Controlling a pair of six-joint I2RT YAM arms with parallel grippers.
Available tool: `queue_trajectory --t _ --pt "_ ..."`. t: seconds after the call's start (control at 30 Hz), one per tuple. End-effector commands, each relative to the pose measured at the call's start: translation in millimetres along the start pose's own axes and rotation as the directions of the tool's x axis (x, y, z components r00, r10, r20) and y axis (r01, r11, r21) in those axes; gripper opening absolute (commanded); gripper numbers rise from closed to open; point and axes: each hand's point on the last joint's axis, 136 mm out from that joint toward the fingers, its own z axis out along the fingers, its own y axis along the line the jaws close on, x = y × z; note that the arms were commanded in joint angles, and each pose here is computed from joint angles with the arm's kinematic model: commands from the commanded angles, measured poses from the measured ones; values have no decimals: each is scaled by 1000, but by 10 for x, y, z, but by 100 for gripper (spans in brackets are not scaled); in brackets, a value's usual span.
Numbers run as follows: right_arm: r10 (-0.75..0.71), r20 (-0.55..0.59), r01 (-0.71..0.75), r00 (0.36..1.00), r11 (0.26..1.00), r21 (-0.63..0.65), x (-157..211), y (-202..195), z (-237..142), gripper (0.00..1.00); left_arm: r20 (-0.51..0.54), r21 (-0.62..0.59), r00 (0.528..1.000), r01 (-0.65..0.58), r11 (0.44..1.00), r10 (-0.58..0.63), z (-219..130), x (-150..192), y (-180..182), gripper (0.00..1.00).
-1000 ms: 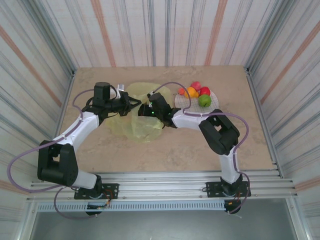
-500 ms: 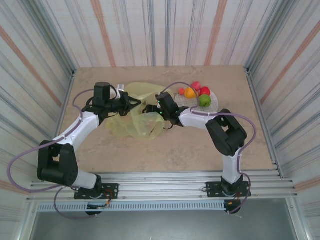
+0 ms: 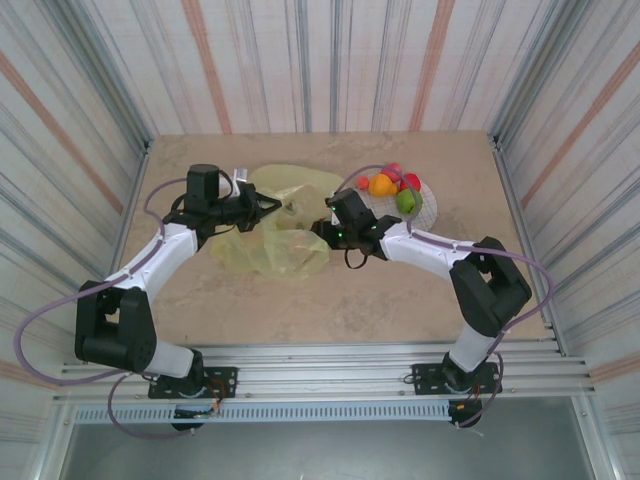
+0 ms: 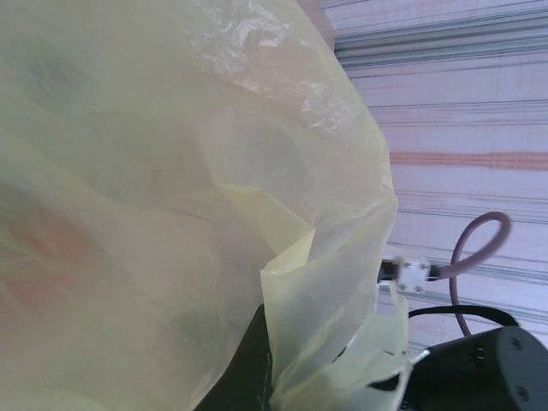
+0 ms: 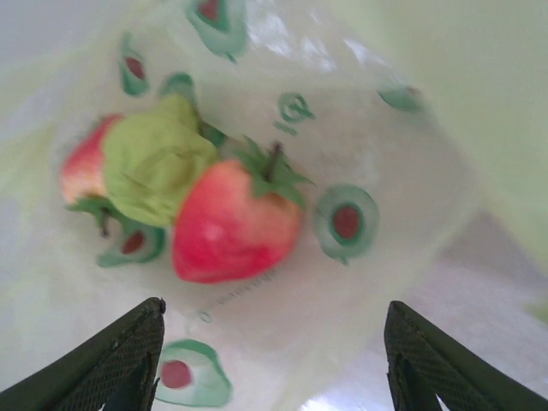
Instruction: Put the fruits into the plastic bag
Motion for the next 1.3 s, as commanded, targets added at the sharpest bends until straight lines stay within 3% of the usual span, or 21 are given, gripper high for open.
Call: queue_trajectory --t 0.0,0.17,0.4,0.57,0.73,0.8,0.9,1.27 --pt "86 -23 -83 996 989 119 170 -306 13 66 -2 23 1000 -3 1000 3 -30 -4 -54 0" --pt "204 29 -206 979 972 116 109 -380 122 71 -5 22 1000 -1 1000 1 -22 -3 -43 0" --pt "265 38 -267 963 960 83 24 -325 374 66 -3 24 1000 -3 1000 3 -33 0 -57 0" --pt "279 55 -283 959 955 90 -6 -362 446 51 -4 28 1000 -7 1000 7 -38 1 -71 0" --pt "263 102 -269 959 962 51 -110 -320 335 15 1 28 1000 -6 1000 6 -50 -9 -71 0" --pt "241 129 -247 962 968 34 -182 -281 236 4 2 30 1000 -4 1000 4 -60 -17 -72 0" --pt "207 171 -209 963 978 -7 -288 -180 53 0 13 35 1000 -6 999 6 -97 -49 -91 0" --pt "129 290 -75 948 979 -189 -653 518 -698 0 134 63 989 -64 996 55 -475 -338 -290 0"
